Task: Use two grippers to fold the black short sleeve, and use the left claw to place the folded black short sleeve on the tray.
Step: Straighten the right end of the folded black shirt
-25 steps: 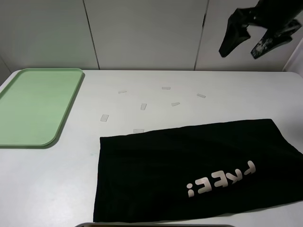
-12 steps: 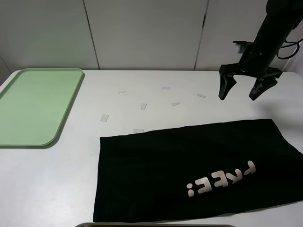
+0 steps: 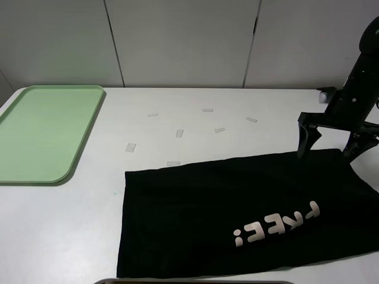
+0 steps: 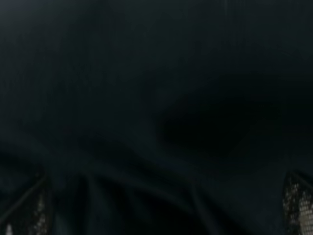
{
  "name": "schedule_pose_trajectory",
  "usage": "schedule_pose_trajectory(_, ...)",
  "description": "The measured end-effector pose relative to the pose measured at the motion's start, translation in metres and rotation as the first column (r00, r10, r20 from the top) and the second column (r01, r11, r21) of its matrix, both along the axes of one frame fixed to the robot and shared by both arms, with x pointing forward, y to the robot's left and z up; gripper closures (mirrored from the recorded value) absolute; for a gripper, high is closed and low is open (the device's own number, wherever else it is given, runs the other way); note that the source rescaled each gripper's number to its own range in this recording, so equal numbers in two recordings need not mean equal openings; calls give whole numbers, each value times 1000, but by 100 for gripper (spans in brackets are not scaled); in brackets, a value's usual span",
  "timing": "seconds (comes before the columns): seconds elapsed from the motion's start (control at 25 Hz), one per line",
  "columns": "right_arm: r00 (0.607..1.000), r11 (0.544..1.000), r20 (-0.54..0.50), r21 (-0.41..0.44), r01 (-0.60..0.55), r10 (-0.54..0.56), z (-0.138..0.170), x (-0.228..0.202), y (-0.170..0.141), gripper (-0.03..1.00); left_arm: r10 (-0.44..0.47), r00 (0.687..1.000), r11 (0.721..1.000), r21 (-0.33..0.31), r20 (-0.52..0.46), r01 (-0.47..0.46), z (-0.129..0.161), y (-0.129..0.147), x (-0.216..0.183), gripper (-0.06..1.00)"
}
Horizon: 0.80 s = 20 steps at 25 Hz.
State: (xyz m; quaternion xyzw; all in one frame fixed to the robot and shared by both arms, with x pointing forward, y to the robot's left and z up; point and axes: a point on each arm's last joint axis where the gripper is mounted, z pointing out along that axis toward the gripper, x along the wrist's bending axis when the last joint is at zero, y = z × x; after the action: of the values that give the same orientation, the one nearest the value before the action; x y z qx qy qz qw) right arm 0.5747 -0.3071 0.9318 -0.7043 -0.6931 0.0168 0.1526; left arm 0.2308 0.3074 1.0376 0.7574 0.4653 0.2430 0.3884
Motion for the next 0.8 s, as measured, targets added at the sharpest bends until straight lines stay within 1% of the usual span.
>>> schedule_pose_trajectory(0.12,998,998,-26,27,52,-51,-4,-17,-5,-3,0,1000,1000,0,0,0,0,0,0,-6)
schedule_pose_trajectory(0.32,991,992,-57,41,120,-117,-15,-44,-11,-3,0,1000,1000,0,0,0,0,0,0,-6)
schedule_pose_trajectory(0.8,980,978,-68,76,193,-188,-16,-92,1,-3,1,1000,1000,-1,0,-1,0,0,0,-6)
